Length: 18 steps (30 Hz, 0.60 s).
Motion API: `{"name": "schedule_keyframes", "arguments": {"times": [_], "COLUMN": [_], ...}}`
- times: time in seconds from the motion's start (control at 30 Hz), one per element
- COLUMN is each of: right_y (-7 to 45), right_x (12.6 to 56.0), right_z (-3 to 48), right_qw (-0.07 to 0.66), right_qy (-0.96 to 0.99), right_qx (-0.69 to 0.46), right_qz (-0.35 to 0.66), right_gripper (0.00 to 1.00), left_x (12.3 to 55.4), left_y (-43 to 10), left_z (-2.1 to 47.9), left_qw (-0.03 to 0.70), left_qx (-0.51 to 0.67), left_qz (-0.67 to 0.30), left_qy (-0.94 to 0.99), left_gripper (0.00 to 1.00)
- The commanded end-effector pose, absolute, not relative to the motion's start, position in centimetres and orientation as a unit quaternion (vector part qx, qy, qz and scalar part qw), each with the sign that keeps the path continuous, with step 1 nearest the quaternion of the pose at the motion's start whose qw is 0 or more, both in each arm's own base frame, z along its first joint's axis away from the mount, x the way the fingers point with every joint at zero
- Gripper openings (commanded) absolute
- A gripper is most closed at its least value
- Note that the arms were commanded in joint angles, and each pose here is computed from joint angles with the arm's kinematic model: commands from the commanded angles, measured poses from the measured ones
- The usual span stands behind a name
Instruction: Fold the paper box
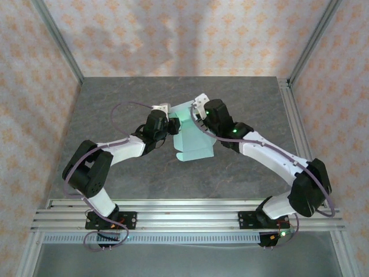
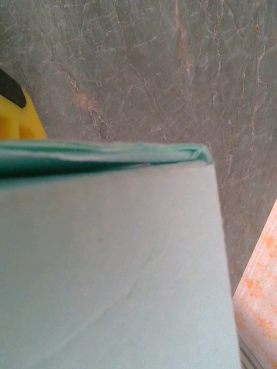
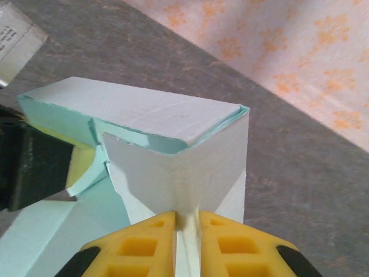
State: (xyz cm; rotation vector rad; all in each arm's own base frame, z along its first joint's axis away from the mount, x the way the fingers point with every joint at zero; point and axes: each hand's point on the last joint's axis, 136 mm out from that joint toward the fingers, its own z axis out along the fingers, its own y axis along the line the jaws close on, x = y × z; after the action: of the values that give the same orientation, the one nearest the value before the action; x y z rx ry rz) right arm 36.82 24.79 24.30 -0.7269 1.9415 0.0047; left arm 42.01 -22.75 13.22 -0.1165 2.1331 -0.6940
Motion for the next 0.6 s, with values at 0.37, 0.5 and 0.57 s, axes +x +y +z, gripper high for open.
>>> {"name": "schedule_keyframes", "arguments": {"times": [0.37,0.5,0.57], "right_y": [24.1,24.0,23.8], "right_x": [39.4,39.5,39.7], "right_z": [25.4,25.6,25.7], "right_qw": [0.548,0.551,0.551], "right_qy": [0.766,0.772,0.773], "right_qx": [-0.297,-0.279,-0.272], "right_qz": [-0.157,-0.152,-0.159], "right_gripper": [0.0,0.07,0.15], "left_x": [42.1,42.0,42.0], "left_y": [-24.3,-24.3,-24.3], "left_z": [16.5,16.5,16.4], "left_qw": [0.458,0.457,0.456], "left_qx": [-0.021,-0.02,-0.019], "left_qz": [-0.311,-0.31,-0.309], "left_qy": [0.833,0.833,0.834], "left_gripper": [0.0,0.0,0.0]}}
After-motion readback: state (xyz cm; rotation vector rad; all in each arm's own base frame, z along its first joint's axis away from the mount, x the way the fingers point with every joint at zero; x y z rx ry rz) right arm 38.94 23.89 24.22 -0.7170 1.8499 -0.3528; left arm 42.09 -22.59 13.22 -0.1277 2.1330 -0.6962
